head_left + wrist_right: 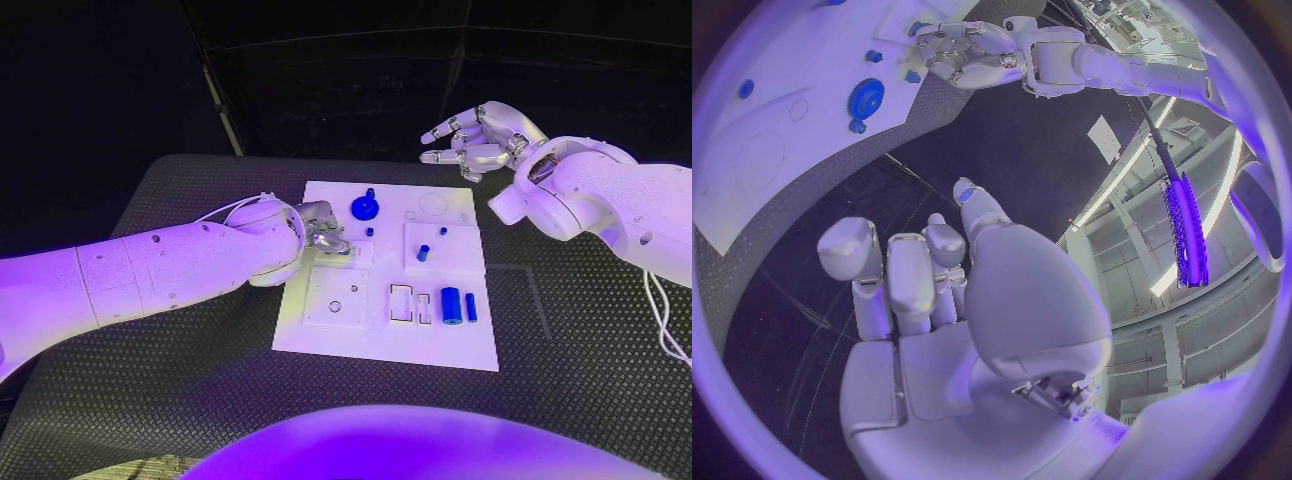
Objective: Assemble the parts on the task board
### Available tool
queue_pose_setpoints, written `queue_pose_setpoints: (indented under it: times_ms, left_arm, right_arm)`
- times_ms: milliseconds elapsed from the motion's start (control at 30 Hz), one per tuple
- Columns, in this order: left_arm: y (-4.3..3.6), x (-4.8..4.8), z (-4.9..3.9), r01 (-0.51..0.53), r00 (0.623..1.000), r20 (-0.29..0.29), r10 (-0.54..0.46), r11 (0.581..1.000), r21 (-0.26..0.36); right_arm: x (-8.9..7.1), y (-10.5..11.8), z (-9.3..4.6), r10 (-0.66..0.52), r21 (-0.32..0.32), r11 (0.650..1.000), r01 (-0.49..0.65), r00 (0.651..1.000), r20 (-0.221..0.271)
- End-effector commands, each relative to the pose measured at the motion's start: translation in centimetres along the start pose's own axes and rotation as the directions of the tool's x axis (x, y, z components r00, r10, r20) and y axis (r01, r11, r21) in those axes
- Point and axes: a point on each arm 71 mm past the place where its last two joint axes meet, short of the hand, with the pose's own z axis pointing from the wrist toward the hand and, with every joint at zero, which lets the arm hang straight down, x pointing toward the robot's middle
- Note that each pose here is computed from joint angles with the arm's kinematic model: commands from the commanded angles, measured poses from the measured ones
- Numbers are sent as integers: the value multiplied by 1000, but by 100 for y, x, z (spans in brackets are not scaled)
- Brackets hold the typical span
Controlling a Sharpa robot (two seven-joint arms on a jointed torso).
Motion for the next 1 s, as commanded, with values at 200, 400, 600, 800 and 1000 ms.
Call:
queue_pose_setpoints:
  times_ms: [200,400,600,800,1000]
  left_arm:
    - [27,44,16,-22,999,-29,21,999,-33]
    - [-3,43,26,-26,999,-33,25,999,-28]
    - [-33,33,52,-45,998,-55,43,999,-27]
    - [-52,35,95,-63,993,-104,58,997,-37]
    - [-59,37,123,-62,991,-125,56,997,-46]
  right_arm:
    - [5,24,7,-2,-13,1000,2,1000,-6]
    - [8,25,9,-2,-13,1000,2,1000,-7]
    - [12,26,13,-2,-13,1000,1,1000,-8]
    - [17,27,18,-1,-12,1000,1,1000,-11]
    - [20,28,20,-1,-11,1000,1,1000,-13]
